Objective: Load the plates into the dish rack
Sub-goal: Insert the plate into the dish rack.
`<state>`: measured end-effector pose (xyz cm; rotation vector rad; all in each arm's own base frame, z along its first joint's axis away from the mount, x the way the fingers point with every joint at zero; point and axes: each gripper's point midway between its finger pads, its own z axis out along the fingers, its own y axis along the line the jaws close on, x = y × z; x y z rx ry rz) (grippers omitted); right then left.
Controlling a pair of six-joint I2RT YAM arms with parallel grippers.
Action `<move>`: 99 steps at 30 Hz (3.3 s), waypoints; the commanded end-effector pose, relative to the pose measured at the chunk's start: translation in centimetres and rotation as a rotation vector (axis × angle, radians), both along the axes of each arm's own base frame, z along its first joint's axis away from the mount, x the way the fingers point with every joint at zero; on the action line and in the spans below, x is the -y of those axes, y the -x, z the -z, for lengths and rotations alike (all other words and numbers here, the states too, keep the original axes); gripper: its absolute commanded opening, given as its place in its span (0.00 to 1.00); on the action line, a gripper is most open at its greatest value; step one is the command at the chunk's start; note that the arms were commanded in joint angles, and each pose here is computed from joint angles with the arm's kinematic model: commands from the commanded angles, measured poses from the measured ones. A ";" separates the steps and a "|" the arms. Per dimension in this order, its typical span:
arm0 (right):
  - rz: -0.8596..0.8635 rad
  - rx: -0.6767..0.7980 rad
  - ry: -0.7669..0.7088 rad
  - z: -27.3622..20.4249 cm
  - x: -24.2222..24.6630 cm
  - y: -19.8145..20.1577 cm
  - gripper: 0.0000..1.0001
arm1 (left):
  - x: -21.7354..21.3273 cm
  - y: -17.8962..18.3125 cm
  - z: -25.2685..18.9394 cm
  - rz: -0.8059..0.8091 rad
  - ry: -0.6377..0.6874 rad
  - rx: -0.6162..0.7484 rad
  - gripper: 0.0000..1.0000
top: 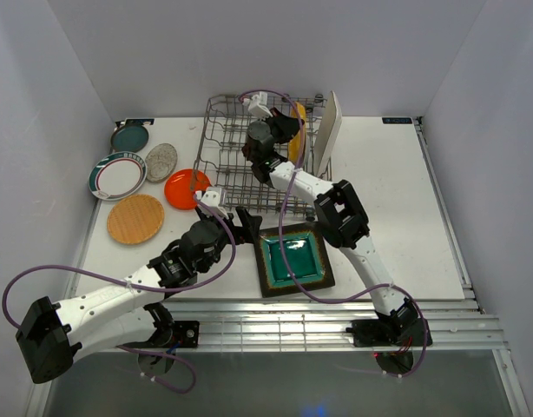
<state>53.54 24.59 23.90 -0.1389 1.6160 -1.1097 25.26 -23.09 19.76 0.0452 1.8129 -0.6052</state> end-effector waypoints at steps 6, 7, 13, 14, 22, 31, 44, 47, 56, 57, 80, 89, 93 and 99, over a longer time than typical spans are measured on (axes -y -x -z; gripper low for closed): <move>0.021 0.096 -0.088 -2.9 -0.9 1.2 0.08 | 0.2 -0.3 -1.6 -0.003 0.033 0.015 0.98; 0.017 0.092 -0.084 -2.8 -1.2 1.4 0.08 | 0.3 -0.2 -1.6 0.002 0.033 0.015 0.98; 0.023 0.083 -0.077 -2.6 -1.6 1.9 0.08 | 0.2 -0.2 -1.6 -0.003 0.035 0.016 0.98; 0.025 0.083 -0.077 -2.7 -1.5 1.9 0.08 | 0.3 -0.2 -1.6 -0.002 0.037 0.015 0.98; 0.017 0.087 -0.086 -3.2 -2.6 2.3 0.08 | 0.0 -0.2 -1.6 -0.011 0.039 0.019 0.98; 0.037 0.087 -0.111 -3.0 -3.0 2.6 0.08 | 0.1 -0.2 -1.6 -0.007 0.040 0.015 0.98; 0.064 0.065 -0.110 -0.6 -3.2 2.7 0.08 | 0.0 -0.2 -1.6 -0.009 0.045 0.014 0.98; 0.067 0.065 -0.112 -0.4 -3.1 2.8 0.08 | 0.0 -0.2 -1.7 -0.011 0.047 0.017 0.98; 0.080 0.049 -0.102 0.6 -3.0 3.0 0.09 | 0.0 -0.1 -1.7 -0.009 0.047 0.017 0.98; 0.083 0.061 -0.116 0.6 -2.9 3.1 0.09 | 0.0 -0.1 -1.8 -0.009 0.049 0.017 0.98; 0.099 0.048 -0.106 -0.5 -2.2 3.7 0.39 | -0.2 -0.1 -1.9 -0.016 0.049 0.023 0.98; 0.096 0.052 -0.107 -1.0 -2.1 3.8 0.53 | -0.3 -0.1 -2.0 -0.016 0.050 0.024 0.98; 0.100 0.050 -0.104 -1.0 -1.9 3.8 0.53 | -0.2 -0.1 -1.9 -0.016 0.049 0.023 0.98; 0.106 0.052 -0.105 -1.4 -1.4 3.9 0.53 | -0.3 -0.2 -1.8 -0.017 0.046 0.023 0.98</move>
